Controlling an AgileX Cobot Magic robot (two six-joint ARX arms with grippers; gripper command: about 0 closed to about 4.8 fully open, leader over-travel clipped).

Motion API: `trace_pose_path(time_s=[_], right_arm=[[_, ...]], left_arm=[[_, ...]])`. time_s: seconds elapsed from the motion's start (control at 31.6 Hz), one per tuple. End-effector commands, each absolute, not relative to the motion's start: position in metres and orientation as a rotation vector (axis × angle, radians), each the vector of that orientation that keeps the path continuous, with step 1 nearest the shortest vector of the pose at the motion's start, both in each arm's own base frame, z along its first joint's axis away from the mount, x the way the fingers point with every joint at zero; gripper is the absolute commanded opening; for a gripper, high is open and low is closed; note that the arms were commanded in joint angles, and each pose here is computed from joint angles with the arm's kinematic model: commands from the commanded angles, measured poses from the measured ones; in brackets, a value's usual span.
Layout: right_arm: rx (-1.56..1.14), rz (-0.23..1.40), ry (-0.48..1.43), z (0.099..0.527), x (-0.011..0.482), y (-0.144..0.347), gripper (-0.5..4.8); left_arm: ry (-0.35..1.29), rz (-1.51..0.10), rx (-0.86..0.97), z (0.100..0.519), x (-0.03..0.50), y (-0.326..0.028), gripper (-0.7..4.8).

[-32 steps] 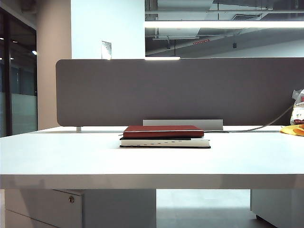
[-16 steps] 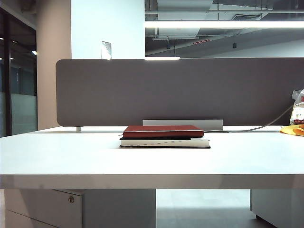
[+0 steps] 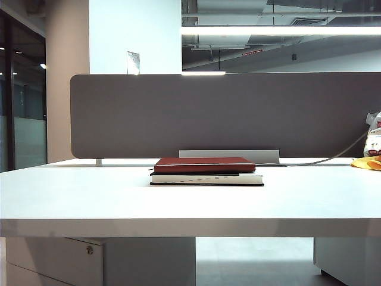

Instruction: Pick up the red book and place it on top of the black book.

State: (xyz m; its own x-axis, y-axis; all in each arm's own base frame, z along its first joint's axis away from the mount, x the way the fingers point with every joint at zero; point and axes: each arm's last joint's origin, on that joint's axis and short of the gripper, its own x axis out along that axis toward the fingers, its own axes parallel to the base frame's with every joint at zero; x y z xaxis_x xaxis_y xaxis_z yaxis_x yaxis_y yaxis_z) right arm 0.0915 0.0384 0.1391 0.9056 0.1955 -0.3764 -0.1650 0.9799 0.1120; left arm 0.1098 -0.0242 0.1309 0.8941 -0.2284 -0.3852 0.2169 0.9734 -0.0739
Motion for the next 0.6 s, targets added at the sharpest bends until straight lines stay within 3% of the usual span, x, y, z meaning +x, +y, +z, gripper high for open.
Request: trace_pose_path(time_s=[0.03, 0.32, 0.6], right_arm=[[0.078, 0.189, 0.389, 0.139, 0.092, 0.039, -0.01], [0.114, 0.167, 0.310, 0.146, 0.090, 0.034, -0.01], [0.166, -0.027, 0.210, 0.153, 0.091, 0.014, -0.01]], left_arm=[[0.391, -0.234, -0.027, 0.132, 0.110, -0.024, 0.13], [0.269, -0.239, -0.037, 0.143, 0.104, -0.023, 0.13], [0.132, -0.171, -0.057, 0.154, 0.100, -0.013, 0.13]])
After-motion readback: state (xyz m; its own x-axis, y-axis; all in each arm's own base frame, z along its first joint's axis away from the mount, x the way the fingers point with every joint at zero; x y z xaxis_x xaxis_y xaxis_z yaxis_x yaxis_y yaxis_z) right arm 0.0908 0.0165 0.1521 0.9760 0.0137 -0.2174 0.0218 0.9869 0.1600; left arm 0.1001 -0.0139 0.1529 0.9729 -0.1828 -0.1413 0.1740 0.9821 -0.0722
